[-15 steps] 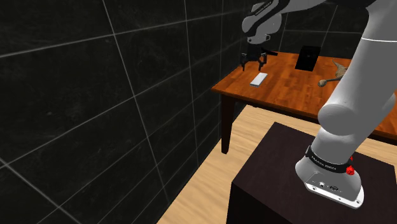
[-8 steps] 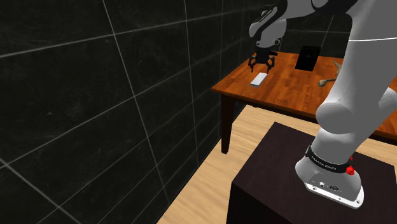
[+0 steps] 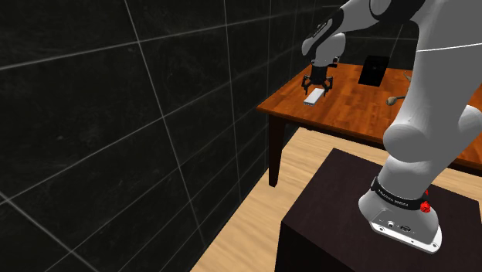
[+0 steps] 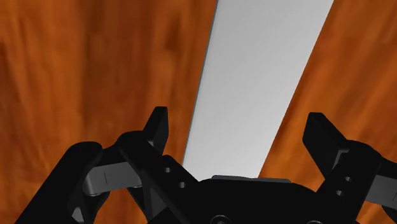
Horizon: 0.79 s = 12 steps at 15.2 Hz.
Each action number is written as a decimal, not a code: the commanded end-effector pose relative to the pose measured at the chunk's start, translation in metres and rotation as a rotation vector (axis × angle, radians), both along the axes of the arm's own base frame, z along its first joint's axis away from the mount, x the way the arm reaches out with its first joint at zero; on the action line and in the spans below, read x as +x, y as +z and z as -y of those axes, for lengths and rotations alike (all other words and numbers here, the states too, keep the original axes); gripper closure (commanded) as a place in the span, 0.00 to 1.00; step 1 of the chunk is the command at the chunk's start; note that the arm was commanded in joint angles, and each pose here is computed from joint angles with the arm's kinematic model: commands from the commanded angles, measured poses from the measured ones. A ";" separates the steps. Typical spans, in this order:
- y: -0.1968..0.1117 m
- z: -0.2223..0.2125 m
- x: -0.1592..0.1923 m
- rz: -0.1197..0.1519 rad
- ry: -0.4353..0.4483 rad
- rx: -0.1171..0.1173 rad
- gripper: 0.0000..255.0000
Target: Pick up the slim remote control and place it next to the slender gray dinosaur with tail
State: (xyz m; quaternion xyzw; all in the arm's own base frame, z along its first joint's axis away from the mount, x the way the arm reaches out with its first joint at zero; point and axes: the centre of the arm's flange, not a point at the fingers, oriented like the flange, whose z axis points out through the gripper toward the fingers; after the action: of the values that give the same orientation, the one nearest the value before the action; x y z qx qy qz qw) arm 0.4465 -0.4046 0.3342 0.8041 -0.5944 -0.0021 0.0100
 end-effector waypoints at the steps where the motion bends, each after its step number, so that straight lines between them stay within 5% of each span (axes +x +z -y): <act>1: -0.004 0.000 -0.001 0.000 0.000 0.000 0.00; 7: -0.004 0.000 0.000 0.000 0.000 0.000 0.00; 8: -0.004 0.000 0.000 0.000 0.000 0.000 1.00; 12: -0.004 0.000 -0.001 0.000 0.000 0.000 1.00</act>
State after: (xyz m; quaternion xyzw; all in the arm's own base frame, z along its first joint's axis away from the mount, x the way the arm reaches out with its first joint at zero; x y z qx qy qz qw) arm 0.4460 -0.4046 0.3309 0.8040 -0.5946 -0.0016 0.0099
